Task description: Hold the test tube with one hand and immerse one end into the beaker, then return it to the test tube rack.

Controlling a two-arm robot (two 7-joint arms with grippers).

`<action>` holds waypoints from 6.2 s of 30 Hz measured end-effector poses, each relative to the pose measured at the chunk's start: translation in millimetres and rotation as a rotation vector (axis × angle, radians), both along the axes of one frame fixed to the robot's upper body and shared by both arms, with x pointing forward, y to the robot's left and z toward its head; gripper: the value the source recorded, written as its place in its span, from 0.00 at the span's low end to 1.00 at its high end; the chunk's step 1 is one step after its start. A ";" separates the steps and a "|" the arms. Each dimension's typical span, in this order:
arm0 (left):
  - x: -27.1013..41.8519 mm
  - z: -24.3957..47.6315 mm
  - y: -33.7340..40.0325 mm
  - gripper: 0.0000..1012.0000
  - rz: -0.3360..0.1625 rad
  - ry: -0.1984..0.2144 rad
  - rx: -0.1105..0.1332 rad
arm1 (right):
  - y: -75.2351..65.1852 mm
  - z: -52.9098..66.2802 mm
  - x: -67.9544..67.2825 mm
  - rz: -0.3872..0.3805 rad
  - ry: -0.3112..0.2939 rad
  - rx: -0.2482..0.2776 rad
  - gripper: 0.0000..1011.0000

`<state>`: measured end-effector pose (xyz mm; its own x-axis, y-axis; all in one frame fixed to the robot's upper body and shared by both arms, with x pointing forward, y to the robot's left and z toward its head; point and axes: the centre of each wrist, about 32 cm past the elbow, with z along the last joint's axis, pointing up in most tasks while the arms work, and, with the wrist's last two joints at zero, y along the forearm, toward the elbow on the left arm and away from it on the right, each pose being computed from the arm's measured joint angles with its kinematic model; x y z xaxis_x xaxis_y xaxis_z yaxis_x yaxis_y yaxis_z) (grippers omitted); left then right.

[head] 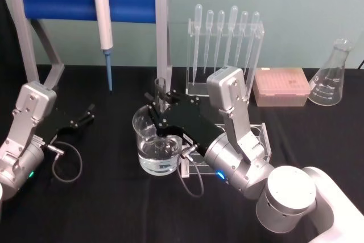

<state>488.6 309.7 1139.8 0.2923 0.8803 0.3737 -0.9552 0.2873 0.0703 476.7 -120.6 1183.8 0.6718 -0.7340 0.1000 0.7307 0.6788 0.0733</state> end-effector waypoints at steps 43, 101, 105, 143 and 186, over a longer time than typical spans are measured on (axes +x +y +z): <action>0.0 0.0 0.0 0.99 0.000 0.000 0.000 | -0.3 0.1 -0.9 -0.002 0.005 0.001 0.22; 0.0 0.0 0.0 0.99 0.000 0.000 0.000 | -0.3 0.1 -0.9 -0.002 0.005 0.001 0.22; 0.0 0.0 0.0 0.99 0.000 0.000 0.000 | -0.3 0.1 -0.9 -0.002 0.005 0.001 0.22; 0.0 0.0 0.0 0.99 0.000 0.000 0.000 | -0.3 0.1 -0.9 -0.002 0.005 0.001 0.22; 0.0 0.0 0.0 0.99 0.000 0.000 0.000 | -0.3 0.1 -0.9 -0.002 0.005 0.001 0.22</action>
